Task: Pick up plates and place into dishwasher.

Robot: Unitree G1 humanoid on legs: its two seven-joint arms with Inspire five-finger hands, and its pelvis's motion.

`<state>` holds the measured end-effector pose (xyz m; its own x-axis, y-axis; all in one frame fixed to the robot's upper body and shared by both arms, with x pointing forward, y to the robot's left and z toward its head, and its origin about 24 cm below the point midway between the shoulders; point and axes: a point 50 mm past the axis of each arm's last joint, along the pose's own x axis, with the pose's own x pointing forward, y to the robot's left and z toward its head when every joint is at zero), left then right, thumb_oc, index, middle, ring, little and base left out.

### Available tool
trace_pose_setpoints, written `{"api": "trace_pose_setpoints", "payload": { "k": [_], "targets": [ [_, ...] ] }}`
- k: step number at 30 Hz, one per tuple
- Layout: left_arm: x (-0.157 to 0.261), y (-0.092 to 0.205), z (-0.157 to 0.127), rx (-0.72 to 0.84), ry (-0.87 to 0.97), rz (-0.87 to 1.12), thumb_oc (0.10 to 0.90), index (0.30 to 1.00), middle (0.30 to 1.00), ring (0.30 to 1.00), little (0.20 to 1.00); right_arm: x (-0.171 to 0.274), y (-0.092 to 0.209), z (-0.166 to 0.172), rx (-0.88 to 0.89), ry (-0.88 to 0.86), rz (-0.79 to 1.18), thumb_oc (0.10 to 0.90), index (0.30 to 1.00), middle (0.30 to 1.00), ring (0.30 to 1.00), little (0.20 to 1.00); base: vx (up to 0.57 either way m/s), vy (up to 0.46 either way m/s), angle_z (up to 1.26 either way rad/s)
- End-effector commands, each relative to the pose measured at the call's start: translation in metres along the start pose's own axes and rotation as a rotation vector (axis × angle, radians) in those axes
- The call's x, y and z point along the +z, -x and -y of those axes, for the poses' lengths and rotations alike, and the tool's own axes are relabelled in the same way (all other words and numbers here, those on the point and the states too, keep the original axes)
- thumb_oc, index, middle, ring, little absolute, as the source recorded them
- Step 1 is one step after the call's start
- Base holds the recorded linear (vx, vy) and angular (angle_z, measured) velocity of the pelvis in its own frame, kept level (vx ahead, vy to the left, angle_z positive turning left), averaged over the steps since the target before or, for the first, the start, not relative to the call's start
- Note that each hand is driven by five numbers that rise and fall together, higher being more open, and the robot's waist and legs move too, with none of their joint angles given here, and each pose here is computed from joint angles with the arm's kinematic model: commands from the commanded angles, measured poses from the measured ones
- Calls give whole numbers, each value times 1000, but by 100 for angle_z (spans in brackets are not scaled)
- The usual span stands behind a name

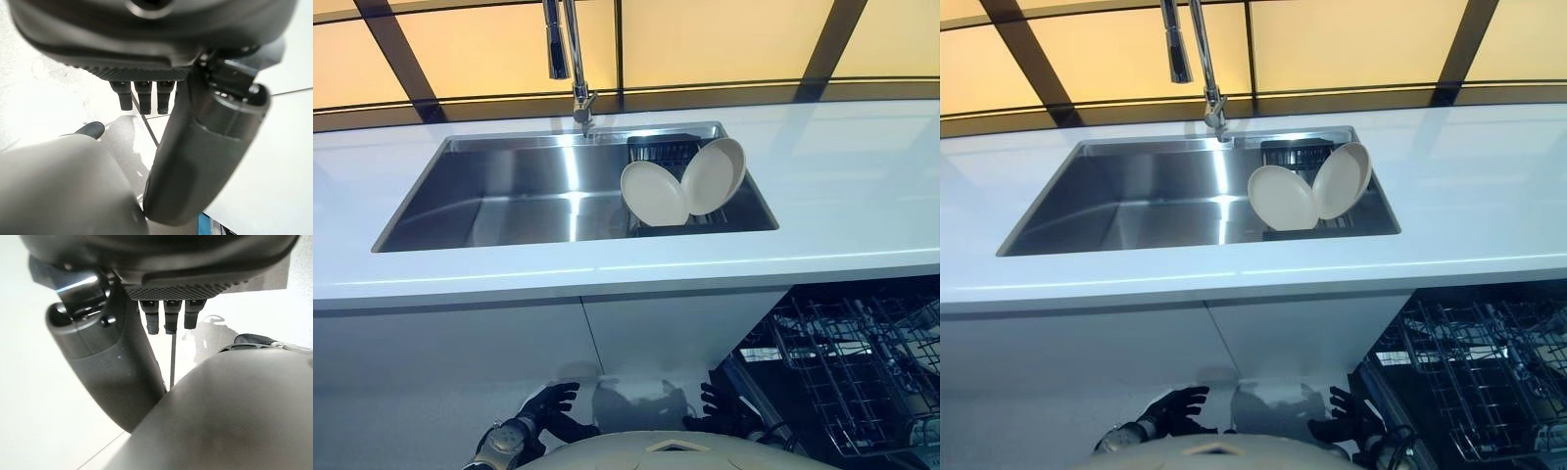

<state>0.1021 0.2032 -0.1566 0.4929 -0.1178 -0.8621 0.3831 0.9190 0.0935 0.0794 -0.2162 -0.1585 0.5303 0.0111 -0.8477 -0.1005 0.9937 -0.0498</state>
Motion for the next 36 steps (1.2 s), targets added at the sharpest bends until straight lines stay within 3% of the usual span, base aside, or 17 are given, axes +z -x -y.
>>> {"api": "trace_pose_setpoints", "payload": {
  "k": [1,21,23,26,29,30,34,36],
  "targets": [
    [21,-9,12,-42,-28,77,800,900,900,900,900,41,-13,-3,13,26,142,800,900,900,900,900,0,0,0],
    [24,-8,15,-113,-79,98,800,900,900,900,900,38,-13,-6,18,41,122,800,900,900,900,900,0,0,0],
    [61,-10,19,-271,-277,244,800,900,900,900,900,47,-15,-1,21,74,130,800,900,900,900,900,-54,36,-3],
    [109,-1,20,-357,-525,417,800,900,900,900,900,54,-15,8,17,100,137,800,900,900,900,900,-39,35,-11],
    [128,7,18,-382,-630,483,800,900,900,900,900,56,-14,12,15,108,138,800,900,900,900,900,-11,21,-5],
    [176,35,10,-442,-809,628,800,900,900,900,900,56,-13,17,9,119,138,800,900,900,900,900,-5,19,-3],
    [215,71,3,-471,-957,764,800,900,900,900,900,54,-13,17,4,115,136,800,900,900,900,900,2,1,-2],
    [240,103,4,-475,-1026,872,800,900,900,900,900,49,-11,16,-1,104,128,800,900,900,900,900,0,0,0]
  ]
}}
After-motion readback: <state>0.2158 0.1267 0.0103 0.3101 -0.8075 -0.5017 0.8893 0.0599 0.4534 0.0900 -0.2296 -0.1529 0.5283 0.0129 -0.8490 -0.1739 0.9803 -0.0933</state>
